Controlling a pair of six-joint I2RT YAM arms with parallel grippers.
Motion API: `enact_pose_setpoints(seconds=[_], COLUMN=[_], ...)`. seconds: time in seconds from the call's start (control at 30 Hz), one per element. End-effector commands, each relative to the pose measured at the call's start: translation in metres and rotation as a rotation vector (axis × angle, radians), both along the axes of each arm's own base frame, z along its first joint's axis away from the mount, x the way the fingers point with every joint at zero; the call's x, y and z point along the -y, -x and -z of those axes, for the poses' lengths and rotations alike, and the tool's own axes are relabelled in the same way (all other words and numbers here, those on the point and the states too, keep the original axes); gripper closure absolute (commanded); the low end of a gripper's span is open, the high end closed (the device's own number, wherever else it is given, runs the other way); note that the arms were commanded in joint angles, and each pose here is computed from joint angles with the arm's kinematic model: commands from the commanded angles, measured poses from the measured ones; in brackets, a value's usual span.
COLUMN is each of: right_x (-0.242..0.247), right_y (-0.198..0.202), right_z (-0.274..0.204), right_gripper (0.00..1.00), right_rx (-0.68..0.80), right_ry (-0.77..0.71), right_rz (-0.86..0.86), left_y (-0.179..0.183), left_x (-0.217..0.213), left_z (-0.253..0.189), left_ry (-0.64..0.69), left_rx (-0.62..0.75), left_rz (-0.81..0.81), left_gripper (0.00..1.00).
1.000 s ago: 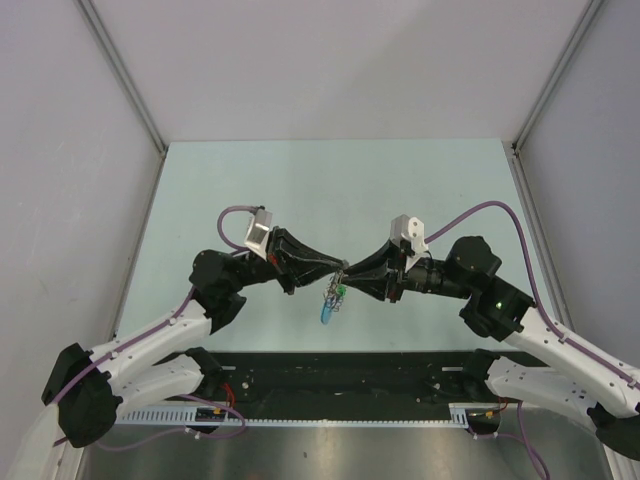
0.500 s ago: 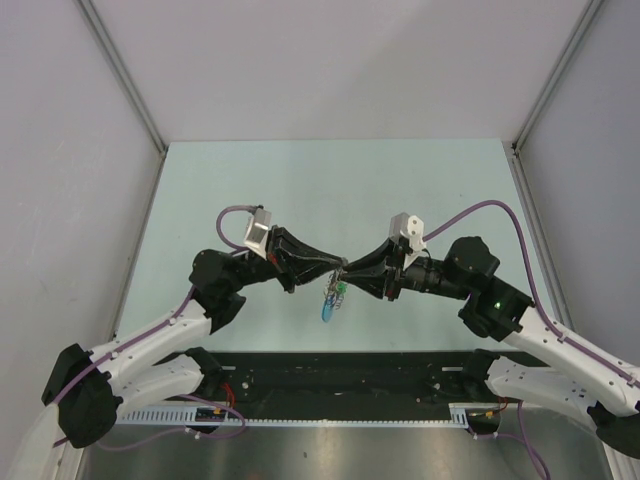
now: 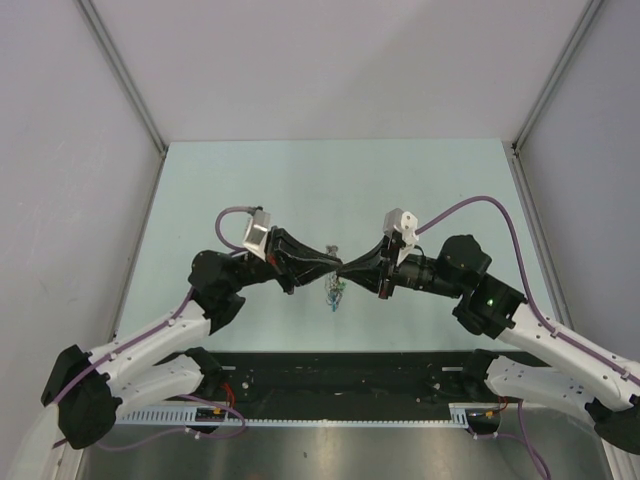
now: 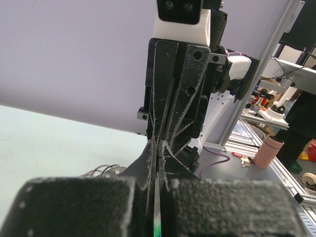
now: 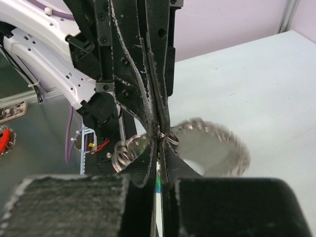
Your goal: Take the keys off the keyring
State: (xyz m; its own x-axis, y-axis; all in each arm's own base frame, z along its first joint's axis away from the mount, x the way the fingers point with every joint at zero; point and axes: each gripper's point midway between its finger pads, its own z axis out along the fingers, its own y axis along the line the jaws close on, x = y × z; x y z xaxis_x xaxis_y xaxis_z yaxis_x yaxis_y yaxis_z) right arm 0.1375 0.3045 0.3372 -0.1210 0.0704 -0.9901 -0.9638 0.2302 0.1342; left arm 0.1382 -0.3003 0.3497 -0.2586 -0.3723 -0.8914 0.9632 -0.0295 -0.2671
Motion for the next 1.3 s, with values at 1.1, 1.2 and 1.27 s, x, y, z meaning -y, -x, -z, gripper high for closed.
enact_pose_setpoints(seconds=[1.1,1.2,1.27], right_x=[0.042,0.039,0.038], right_y=[0.013,0.013,0.012], right_z=[0.031,0.03,0.032], right_gripper=[1.0,1.0,1.0], right_rx=[-0.071,-0.091,-0.105], right_ry=[0.471,0.48,0.488], right_rz=[-0.128,-0.133,-0.138], left_y=[0.003,0.007,0.011], left_x=[0.006,0.009,0.011], left_z=[0.034,0.036,0.039], left_ry=[-0.438,-0.434,-0.429], left_rx=[0.223,0.205,0.205], left_rz=[0.163,0.207,0.252], left_gripper=[0.53,0.53,0.53])
